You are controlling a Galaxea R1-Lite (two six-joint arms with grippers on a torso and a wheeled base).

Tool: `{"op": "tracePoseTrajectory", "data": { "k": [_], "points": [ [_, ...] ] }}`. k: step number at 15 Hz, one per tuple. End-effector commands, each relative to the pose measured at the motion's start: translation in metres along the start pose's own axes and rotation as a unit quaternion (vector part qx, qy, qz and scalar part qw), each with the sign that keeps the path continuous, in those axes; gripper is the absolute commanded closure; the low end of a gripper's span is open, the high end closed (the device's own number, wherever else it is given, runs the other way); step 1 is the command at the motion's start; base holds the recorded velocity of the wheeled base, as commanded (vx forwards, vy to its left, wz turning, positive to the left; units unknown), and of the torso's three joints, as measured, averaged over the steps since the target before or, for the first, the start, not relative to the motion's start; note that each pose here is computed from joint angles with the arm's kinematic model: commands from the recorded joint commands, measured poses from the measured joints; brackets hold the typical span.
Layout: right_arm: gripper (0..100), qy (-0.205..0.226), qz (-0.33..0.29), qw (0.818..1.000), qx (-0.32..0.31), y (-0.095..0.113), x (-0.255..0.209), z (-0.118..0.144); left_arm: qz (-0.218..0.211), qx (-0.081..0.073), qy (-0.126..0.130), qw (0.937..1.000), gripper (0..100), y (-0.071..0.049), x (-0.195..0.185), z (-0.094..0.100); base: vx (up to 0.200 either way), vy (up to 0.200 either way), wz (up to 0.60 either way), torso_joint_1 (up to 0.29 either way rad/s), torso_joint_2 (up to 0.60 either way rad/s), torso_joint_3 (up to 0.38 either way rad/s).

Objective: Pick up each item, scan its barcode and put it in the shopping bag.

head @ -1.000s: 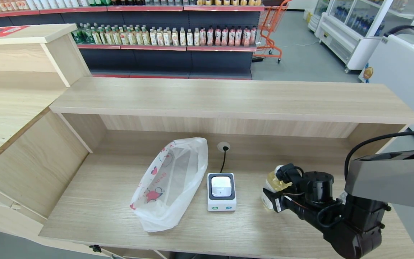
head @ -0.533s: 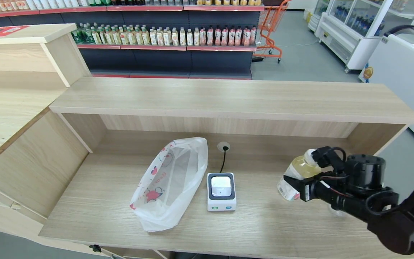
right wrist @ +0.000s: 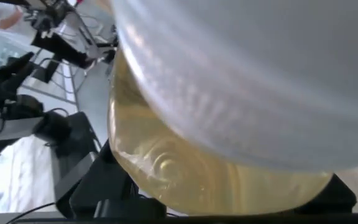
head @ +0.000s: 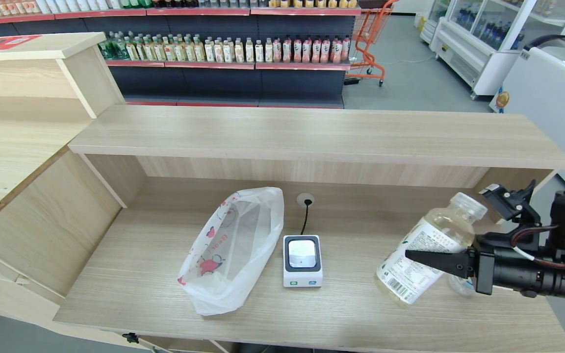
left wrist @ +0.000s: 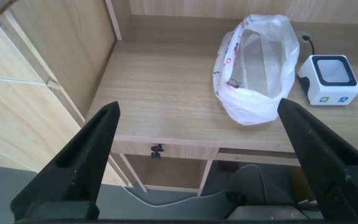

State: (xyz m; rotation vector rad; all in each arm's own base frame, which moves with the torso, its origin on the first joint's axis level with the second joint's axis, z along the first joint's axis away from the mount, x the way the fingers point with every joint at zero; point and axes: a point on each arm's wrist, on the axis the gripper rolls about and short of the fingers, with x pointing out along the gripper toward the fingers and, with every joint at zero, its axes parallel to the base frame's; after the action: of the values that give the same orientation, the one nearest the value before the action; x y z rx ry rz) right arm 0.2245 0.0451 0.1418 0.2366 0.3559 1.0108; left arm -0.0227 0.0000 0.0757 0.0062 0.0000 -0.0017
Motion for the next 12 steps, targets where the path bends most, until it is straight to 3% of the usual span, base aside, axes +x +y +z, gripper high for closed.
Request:
{"op": "tracePoseTrajectory", "data": {
  "k": [1,8,12],
  "points": [
    [100,-0.015,0.053,0.998,-0.008,0.030,-0.005,0.013,0.000,0.000,0.001,1.0000,0,0.000,0.000,0.000,0.000,0.000,0.00,0.000,0.00,0.000],
    [100,0.016,0.132,0.991,0.013,0.068,0.002,0.010,0.000,0.000,0.001,1.0000,0,0.000,0.000,0.000,0.000,0.000,0.00,0.000,0.00,0.000],
    [100,0.023,0.143,0.989,0.013,0.074,0.002,0.009,0.000,0.000,0.001,1.0000,0,0.000,0.000,0.000,0.000,0.000,0.00,0.000,0.00,0.000]
  ]
}}
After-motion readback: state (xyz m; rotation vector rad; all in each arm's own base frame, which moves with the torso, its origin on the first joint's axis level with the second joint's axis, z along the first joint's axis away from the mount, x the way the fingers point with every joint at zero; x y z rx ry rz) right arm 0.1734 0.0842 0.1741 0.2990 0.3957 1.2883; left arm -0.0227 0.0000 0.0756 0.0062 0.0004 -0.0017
